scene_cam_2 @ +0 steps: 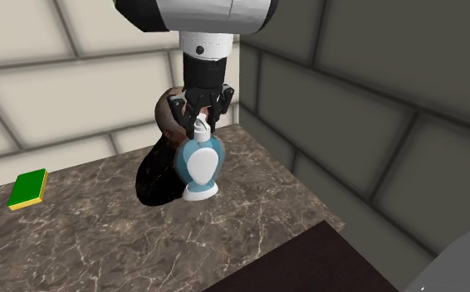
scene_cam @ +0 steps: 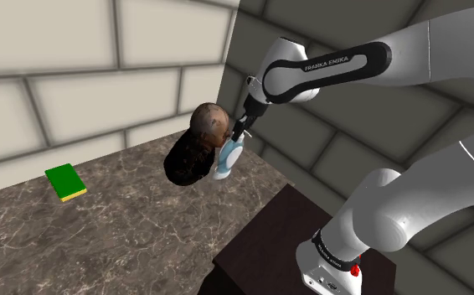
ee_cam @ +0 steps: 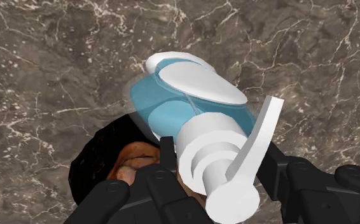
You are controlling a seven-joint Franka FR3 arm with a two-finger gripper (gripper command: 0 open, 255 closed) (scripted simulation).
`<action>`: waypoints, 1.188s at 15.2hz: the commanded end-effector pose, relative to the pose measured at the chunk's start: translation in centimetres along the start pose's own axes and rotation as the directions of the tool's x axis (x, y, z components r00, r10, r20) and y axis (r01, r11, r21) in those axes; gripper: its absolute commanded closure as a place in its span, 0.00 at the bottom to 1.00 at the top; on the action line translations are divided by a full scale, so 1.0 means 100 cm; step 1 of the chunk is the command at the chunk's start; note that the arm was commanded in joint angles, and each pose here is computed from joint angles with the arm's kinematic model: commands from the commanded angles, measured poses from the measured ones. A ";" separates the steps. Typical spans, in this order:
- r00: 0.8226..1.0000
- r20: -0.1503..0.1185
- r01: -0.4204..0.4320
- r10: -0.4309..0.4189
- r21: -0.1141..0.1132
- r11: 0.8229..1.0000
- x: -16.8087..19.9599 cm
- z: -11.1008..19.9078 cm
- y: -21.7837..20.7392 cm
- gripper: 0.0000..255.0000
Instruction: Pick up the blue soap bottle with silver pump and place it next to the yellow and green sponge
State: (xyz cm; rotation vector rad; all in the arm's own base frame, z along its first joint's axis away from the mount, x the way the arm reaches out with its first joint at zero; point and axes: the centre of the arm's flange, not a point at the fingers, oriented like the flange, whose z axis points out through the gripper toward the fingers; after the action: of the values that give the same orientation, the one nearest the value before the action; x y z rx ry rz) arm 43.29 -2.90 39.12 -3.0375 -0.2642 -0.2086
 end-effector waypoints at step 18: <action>1.000 0.000 0.000 0.000 0.000 1.000 0.016 -0.100 -0.008 1.00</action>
State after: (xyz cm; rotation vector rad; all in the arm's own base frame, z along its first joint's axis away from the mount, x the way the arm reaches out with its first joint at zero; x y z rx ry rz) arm 43.37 -2.78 48.73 -3.0376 -0.2642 -0.2083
